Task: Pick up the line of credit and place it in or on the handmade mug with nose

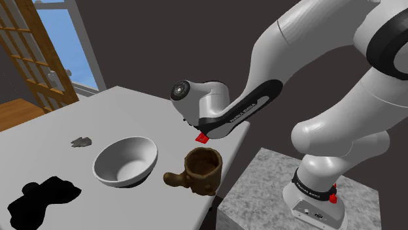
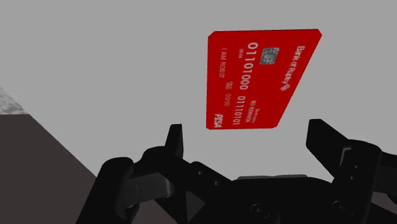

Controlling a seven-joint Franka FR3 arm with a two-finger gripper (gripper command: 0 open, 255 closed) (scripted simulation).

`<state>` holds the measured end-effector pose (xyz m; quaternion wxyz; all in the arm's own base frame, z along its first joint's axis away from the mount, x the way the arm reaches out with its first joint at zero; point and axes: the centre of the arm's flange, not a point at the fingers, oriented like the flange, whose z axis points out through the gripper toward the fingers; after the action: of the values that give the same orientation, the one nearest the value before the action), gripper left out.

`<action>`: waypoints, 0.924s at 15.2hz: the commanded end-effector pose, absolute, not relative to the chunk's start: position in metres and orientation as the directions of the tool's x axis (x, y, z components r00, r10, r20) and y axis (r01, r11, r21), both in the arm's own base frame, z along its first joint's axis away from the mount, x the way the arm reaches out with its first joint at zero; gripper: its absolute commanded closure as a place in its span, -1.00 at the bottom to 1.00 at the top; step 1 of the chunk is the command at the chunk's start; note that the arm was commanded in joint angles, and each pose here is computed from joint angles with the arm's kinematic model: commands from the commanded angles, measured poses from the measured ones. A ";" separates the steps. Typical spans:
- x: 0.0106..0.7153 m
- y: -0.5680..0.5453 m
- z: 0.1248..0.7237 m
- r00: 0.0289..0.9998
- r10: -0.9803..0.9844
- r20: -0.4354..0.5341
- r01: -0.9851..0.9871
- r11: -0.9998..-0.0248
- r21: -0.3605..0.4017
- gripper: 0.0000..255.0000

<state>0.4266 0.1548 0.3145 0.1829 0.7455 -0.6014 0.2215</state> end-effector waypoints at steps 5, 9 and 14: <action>0.427 0.151 0.310 0.178 -0.816 0.550 -0.978 -0.210 0.006 -1.00; 0.427 0.151 0.310 0.178 -0.816 0.550 -0.978 -0.210 0.006 1.00; 0.427 0.150 0.309 0.178 -0.816 0.550 -0.978 -0.210 0.006 1.00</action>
<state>0.4290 0.1534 0.3128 0.1805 0.7460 -0.6001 0.2254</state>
